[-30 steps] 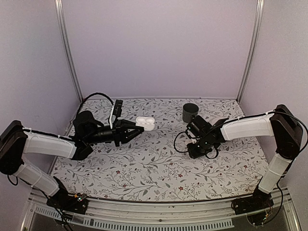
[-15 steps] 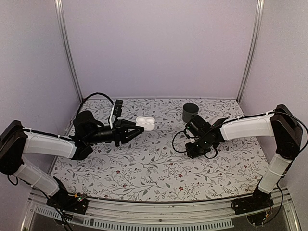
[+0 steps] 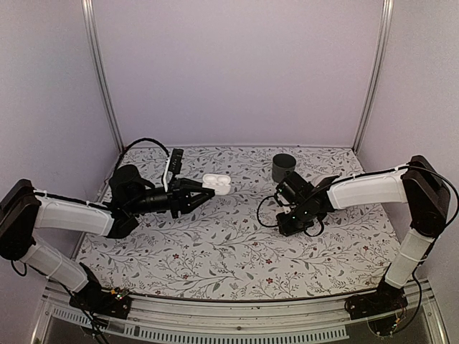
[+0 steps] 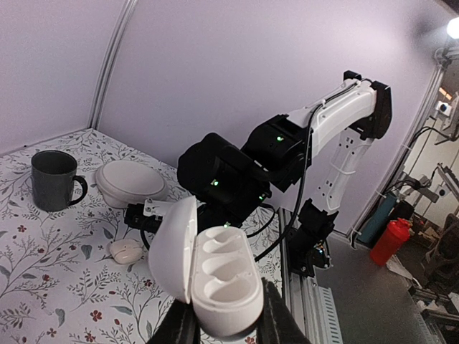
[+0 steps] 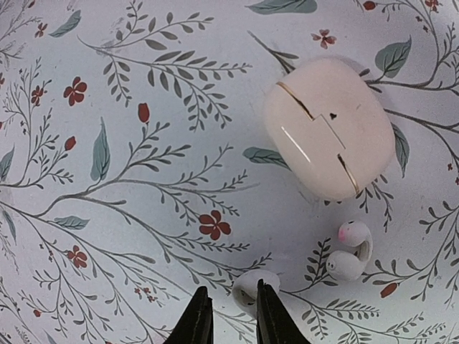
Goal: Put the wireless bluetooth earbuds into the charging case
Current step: Adjust the right earbud at the center of the board, then pick up the right earbud from the center of the board.
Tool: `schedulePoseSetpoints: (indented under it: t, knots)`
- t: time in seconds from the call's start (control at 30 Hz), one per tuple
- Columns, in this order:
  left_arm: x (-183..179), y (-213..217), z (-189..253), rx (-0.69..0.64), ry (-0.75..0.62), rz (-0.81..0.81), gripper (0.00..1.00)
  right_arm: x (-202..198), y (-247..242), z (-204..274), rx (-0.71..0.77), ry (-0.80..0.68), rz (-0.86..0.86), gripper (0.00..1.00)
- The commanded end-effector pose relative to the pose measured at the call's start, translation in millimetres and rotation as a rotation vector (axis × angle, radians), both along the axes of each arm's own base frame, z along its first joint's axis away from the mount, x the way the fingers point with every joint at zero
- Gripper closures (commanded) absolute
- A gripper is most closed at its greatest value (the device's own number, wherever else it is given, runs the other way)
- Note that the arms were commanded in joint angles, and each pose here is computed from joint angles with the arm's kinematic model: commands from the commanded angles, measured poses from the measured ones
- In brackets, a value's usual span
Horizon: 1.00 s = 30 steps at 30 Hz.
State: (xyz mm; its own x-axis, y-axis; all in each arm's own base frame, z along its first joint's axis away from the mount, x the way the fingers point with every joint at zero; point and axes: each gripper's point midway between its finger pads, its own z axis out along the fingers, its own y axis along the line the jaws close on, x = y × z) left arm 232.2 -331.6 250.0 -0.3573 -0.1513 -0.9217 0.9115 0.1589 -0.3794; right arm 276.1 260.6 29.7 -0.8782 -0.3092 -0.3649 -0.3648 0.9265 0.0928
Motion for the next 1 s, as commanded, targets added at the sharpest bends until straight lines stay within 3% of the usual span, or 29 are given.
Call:
schedulePoseSetpoints:
  t: [0.0, 0.27, 0.97]
  knots:
    - [2, 3, 17, -0.023, -0.053, 0.008, 1.0, -11, -6, -13, -0.024, 0.045, -0.01, 0.77]
    - [2, 3, 17, -0.023, -0.052, 0.005, 1.0, -7, -3, 5, 0.003, 0.012, -0.021, 0.77]
    - [3, 1, 17, -0.024, -0.055, 0.001, 1.0, -17, -15, -4, -0.035, 0.042, -0.063, 0.74]
